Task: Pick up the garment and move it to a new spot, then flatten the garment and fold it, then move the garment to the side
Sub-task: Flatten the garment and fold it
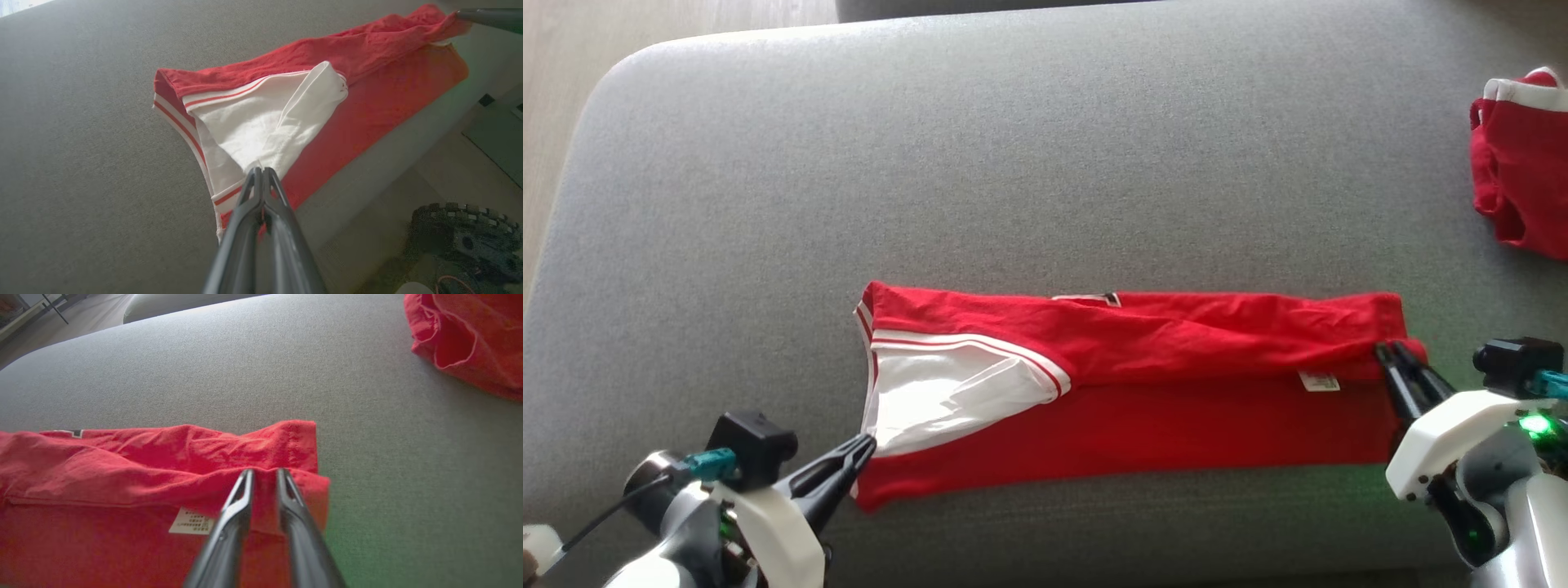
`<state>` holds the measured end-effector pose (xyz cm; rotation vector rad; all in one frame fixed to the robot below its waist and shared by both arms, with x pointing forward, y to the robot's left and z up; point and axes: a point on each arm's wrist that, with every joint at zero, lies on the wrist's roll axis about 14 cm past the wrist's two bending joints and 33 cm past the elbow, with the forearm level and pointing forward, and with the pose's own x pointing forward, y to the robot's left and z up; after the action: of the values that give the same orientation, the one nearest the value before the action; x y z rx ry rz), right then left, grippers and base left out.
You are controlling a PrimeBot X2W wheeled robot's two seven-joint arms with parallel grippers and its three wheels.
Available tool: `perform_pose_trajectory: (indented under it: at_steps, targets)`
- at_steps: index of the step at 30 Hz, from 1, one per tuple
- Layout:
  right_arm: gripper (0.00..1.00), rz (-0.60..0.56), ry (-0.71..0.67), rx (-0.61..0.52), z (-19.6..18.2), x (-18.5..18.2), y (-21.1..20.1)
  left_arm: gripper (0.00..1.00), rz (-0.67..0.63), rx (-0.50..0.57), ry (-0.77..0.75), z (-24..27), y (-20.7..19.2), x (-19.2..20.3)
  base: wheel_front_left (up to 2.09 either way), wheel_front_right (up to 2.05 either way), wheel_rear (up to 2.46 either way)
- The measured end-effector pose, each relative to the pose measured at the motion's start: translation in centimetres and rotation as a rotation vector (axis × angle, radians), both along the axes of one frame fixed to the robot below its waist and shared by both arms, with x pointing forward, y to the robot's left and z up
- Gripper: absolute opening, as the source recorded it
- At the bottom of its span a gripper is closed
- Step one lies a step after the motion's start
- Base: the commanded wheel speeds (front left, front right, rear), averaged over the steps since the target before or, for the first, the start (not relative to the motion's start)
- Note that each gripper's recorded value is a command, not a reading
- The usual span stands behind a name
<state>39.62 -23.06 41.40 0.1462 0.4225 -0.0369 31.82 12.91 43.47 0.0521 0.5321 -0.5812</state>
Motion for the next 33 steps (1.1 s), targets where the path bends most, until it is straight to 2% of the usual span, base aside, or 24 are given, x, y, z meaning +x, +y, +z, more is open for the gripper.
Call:
perform_pose_trajectory:
  at_steps: [2,3,4,5,7,12,19,25,30,33]
  targets:
    - [1.0,-0.002,0.01,0.01,-0.1,-0.1,0.0,0.0,-0.006,0.0,0.021,-0.3,-0.1,-0.2,0.0,0.0,0.0]
    - [1.0,-0.003,0.01,0.01,-0.1,-0.1,0.0,0.25,-0.007,-0.002,0.025,-0.3,-0.1,-0.3,0.0,0.0,0.0]
    - [1.0,-0.004,0.014,0.013,-0.1,-0.1,-0.1,0.71,-0.007,-0.001,0.026,-0.3,-0.1,-0.3,0.0,0.0,0.0]
    - [1.0,-0.009,0.012,0.013,0.1,-0.1,-0.2,0.87,-0.003,0.003,0.025,-0.3,0.0,-0.3,0.0,0.0,0.0]
    - [1.0,-0.031,-0.004,0.008,0.6,-0.3,-1.0,1.0,0.04,0.014,0.003,0.0,1.0,0.4,0.0,0.0,0.0]
    - [1.0,-0.063,-0.117,-0.027,3.4,0.4,-2.2,1.0,0.171,-0.008,-0.108,1.8,2.9,2.6,0.0,0.0,0.0]
    - [1.0,-0.065,-0.387,0.0,9.1,1.8,-0.5,1.0,0.364,-0.147,-0.358,6.7,3.8,5.9,0.0,0.0,0.0]
    - [1.0,-0.042,-0.548,0.029,12.7,2.2,1.0,1.0,0.51,-0.244,-0.521,9.5,5.1,6.7,0.0,0.0,0.0]
    - [1.0,-0.034,-0.636,0.055,14.4,1.9,2.1,1.0,0.591,-0.271,-0.584,10.3,6.0,6.6,0.0,0.0,0.0]
    - [1.0,-0.037,-0.637,0.056,14.2,1.6,2.1,1.0,0.652,-0.269,-0.609,10.6,6.8,6.6,0.0,0.0,0.0]
